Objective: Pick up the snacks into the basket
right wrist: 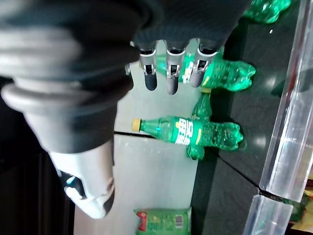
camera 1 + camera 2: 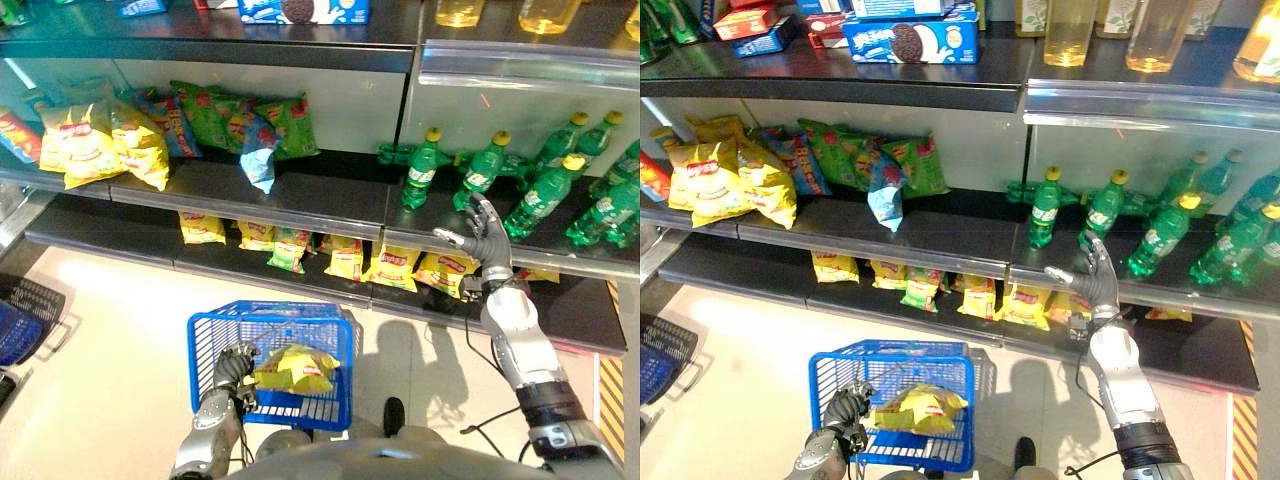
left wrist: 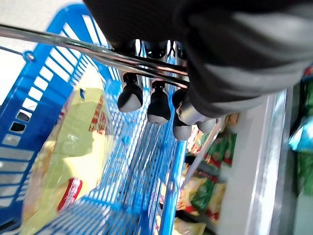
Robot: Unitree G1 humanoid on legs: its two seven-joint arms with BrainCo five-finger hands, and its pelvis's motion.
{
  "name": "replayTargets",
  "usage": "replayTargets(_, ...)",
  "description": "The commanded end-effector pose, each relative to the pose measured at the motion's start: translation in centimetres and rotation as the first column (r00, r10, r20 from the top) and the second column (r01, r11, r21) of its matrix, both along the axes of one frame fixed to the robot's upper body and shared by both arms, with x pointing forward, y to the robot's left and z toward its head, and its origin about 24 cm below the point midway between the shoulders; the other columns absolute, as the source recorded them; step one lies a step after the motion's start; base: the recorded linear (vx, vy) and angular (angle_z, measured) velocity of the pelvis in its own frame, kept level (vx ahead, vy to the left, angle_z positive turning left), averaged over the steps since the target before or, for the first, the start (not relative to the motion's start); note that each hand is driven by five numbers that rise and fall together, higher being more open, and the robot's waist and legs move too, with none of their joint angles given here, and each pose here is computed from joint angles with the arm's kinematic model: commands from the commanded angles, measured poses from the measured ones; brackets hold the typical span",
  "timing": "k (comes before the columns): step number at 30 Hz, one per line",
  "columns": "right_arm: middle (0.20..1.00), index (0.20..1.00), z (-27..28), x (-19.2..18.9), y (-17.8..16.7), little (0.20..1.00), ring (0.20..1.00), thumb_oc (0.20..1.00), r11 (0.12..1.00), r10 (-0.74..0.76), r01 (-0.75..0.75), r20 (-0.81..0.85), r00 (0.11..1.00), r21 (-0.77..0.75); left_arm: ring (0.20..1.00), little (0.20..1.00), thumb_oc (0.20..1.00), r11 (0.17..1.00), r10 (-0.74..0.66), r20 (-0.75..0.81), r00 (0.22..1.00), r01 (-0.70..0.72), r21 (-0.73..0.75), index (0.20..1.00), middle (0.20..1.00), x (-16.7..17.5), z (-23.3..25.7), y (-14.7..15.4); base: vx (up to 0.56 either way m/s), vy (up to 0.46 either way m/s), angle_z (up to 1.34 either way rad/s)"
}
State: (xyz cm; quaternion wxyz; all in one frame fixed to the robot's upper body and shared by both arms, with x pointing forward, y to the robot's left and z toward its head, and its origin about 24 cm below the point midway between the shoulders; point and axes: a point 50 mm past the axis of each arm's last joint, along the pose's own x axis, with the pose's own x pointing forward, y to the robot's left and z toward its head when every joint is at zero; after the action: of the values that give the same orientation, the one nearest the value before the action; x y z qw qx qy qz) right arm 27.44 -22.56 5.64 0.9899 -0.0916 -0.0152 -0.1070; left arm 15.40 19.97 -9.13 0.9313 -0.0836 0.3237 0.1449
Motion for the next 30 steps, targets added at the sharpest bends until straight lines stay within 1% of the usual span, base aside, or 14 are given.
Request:
replayTargets(1,1.0,1.0,2.1,1.9,0.7,1.0,1.0,1.0,1.0,0.011,-0.013,0.088,0.996,0.024,0.2,0.2,0.2,0.999,0.019,0.296,0.955,-0.031,0.034,0.2,0.2,3.5,5.1,2.1,0.04,-0.002,0.07)
replayTargets(10,1.0,1.0,2.0,3.8,0.4,1.0,1.0,1.0,1.0,-0.013,0.013,0.034,0.999,0.004,0.2,0.2,0.2,1.0,-0.002,0.403,0.915,0.004,-0.004,0.2,0.2,4.1,7.5,1.7,0.01,0.001,0.03)
replayTargets(12,1.0,1.0,2.1,4.3,0.3,1.0,1.0,1.0,1.0,-0.022,0.022,0.023,1.0,0.003,0.2,0.2,0.2,1.0,-0.012,0.448,0.894,0.017,-0.007,0.2,0.2,4.4,8.5,1.6,0.0,0.005,0.1)
replayTargets(24,1.0,1.0,1.7,5.2,-0.4,1.0,1.0,1.0,0.998,-0.066,0.066,-0.022,0.998,-0.017,0.2,0.2,0.2,0.998,-0.037,0.517,0.855,0.056,-0.02,0.2,0.2,4.7,10.2,1.1,0.0,0.003,0.05)
replayTargets(30,1.0,1.0,2.2,6.5,-1.1,1.0,1.0,1.0,0.991,-0.13,0.13,-0.045,0.99,-0.013,0.2,0.2,0.2,0.996,-0.062,0.559,0.827,0.085,-0.015,0.2,0.2,4.8,11.4,0.8,-0.01,0.004,0.02)
